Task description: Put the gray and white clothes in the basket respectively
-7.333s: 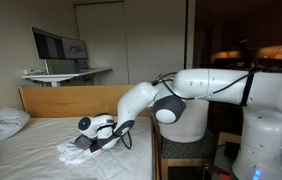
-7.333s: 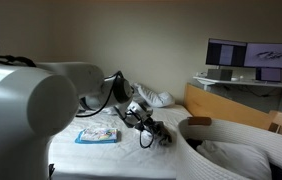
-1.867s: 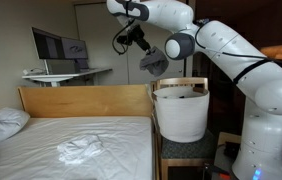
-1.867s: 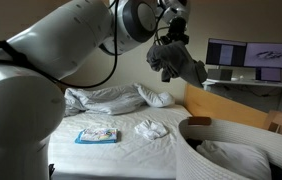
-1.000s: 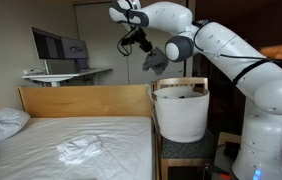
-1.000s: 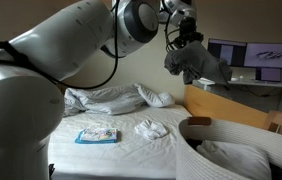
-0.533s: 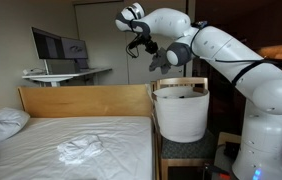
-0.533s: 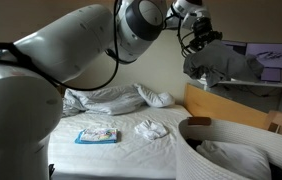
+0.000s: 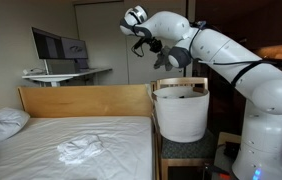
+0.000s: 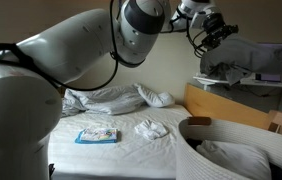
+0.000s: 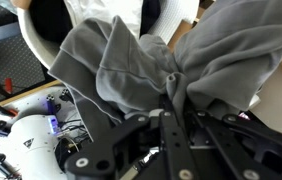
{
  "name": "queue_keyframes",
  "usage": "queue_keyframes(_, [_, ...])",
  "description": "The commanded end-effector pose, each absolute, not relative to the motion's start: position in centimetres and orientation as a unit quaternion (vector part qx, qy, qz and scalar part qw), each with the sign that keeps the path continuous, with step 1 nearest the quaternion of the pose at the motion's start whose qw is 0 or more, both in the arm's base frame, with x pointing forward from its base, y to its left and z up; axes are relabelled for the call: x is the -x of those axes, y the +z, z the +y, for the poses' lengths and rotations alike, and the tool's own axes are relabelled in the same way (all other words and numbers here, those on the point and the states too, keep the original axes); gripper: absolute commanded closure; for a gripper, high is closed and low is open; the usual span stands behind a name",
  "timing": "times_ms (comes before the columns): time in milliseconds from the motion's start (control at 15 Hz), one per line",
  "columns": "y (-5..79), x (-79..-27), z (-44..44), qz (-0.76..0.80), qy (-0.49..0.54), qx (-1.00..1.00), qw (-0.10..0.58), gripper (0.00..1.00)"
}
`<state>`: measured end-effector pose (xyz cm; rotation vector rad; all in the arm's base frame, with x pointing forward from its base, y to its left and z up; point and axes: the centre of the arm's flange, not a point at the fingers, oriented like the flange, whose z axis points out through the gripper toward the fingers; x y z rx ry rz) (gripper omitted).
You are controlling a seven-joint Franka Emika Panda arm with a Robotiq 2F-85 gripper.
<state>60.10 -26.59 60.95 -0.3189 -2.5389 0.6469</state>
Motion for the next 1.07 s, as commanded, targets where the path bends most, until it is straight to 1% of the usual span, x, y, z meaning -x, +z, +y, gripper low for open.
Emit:
queue_keyframes(0, [60.3, -57.5, -28.1, -0.929, 0.254, 0.145, 0.226, 0.97])
queue_keyframes(400, [61.5, -56.0, -30.4, -0.928, 0.261, 0.159, 0.213, 0.97])
queue_keyframes(467, [61.7, -55.8, -30.7, -0.929, 0.256, 0.160, 0.213, 0.86])
queue_keyframes(533, [61.8, -55.7, -31.0, -0.930, 0.256, 0.159, 0.212, 0.62])
queue_keyframes(667, [62.1, -55.5, -31.6, -0.931, 0.252, 0.161, 0.210, 0.58])
queue_keyframes(1000, [62.9, -54.7, -33.5, -0.931, 0.257, 0.163, 0.204, 0.27])
